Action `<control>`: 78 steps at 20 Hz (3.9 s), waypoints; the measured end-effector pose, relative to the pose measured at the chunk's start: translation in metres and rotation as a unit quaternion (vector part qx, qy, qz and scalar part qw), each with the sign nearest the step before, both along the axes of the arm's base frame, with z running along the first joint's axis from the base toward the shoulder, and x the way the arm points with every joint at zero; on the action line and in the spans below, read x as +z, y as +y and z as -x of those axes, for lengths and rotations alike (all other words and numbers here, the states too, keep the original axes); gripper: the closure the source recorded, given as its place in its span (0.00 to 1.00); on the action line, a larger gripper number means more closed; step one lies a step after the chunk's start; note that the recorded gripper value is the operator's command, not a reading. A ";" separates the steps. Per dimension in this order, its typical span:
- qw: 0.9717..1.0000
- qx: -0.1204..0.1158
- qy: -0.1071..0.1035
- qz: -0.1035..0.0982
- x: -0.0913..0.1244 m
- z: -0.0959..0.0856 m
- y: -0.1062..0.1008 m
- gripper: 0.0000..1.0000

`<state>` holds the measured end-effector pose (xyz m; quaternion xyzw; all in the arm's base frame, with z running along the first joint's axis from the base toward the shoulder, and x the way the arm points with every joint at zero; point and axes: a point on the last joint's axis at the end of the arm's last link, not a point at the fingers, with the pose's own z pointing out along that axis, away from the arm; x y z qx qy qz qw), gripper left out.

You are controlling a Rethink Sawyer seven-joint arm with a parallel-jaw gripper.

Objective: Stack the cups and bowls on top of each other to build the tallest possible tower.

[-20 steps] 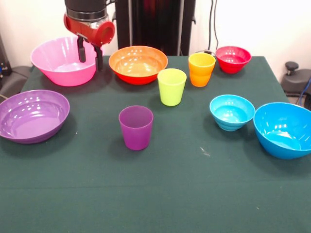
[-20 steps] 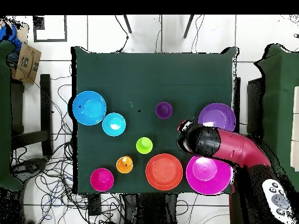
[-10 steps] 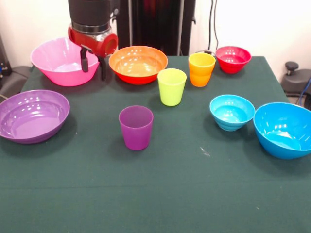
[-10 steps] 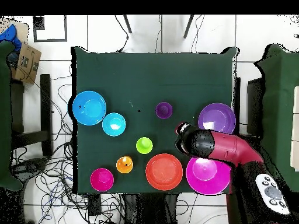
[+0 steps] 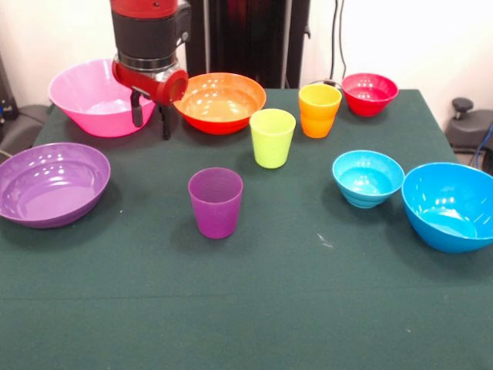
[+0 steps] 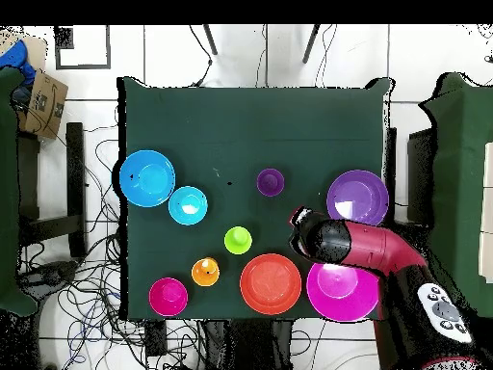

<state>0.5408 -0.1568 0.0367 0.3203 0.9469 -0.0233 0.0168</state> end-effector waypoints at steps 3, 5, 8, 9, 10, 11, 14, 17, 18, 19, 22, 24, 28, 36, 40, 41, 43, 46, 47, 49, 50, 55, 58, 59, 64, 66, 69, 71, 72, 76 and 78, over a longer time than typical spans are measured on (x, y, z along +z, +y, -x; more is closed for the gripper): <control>1.000 -0.012 0.003 -0.002 -0.003 0.006 -0.012 0.00; 1.000 -0.018 0.003 -0.002 -0.002 0.009 -0.017 0.00; 1.000 -0.026 0.004 -0.002 0.001 0.014 -0.025 0.00; 1.000 -0.028 0.004 -0.002 0.003 0.016 -0.027 0.00; 1.000 -0.031 0.004 -0.002 0.005 0.019 -0.029 0.00; 0.999 -0.033 0.004 -0.001 0.007 0.021 -0.032 0.00; 0.999 -0.039 0.001 0.002 0.017 0.026 -0.037 0.00; 0.999 -0.042 -0.002 0.005 0.024 0.029 -0.041 0.00; 0.999 -0.043 -0.003 0.006 0.028 0.029 -0.042 0.00; 0.999 -0.043 -0.004 0.007 0.029 0.030 -0.042 0.00; 0.999 -0.043 -0.006 0.009 0.034 0.031 -0.041 0.00; 0.999 -0.042 -0.006 0.009 0.036 0.031 -0.041 0.00; 0.999 -0.040 -0.006 0.010 0.036 0.032 -0.040 0.00; 1.000 -0.024 -0.002 0.018 0.034 0.038 -0.041 0.00; 1.000 -0.016 0.004 0.022 0.029 0.044 -0.042 0.00; 1.000 -0.015 0.005 0.021 0.028 0.046 -0.042 0.00; 1.000 -0.012 0.011 0.020 0.023 0.049 -0.042 0.00; 1.000 -0.008 0.017 0.019 0.016 0.055 -0.041 0.00; 1.000 -0.008 0.018 0.018 0.014 0.056 -0.041 0.00; 1.000 -0.007 0.019 0.017 0.009 0.059 -0.040 0.00; 1.000 -0.007 0.020 0.016 0.006 0.060 -0.040 0.00; 1.000 -0.008 0.021 0.012 -0.001 0.064 -0.039 0.00; 1.000 -0.009 0.023 0.010 -0.005 0.066 -0.038 0.00; 1.000 -0.010 0.025 0.009 -0.008 0.069 -0.038 0.00; 0.999 -0.013 0.031 0.007 -0.017 0.077 -0.038 0.00; 0.999 -0.014 0.033 0.007 -0.020 0.081 -0.039 0.00; 0.999 -0.013 0.036 0.007 -0.025 0.088 -0.039 0.00; 0.999 -0.011 0.037 0.008 -0.028 0.091 -0.039 0.00; 0.999 -0.010 0.037 0.008 -0.029 0.093 -0.039 0.00; 0.999 -0.005 0.036 0.007 -0.033 0.101 -0.036 0.00; 0.999 -0.004 0.040 0.005 -0.033 0.108 -0.035 0.00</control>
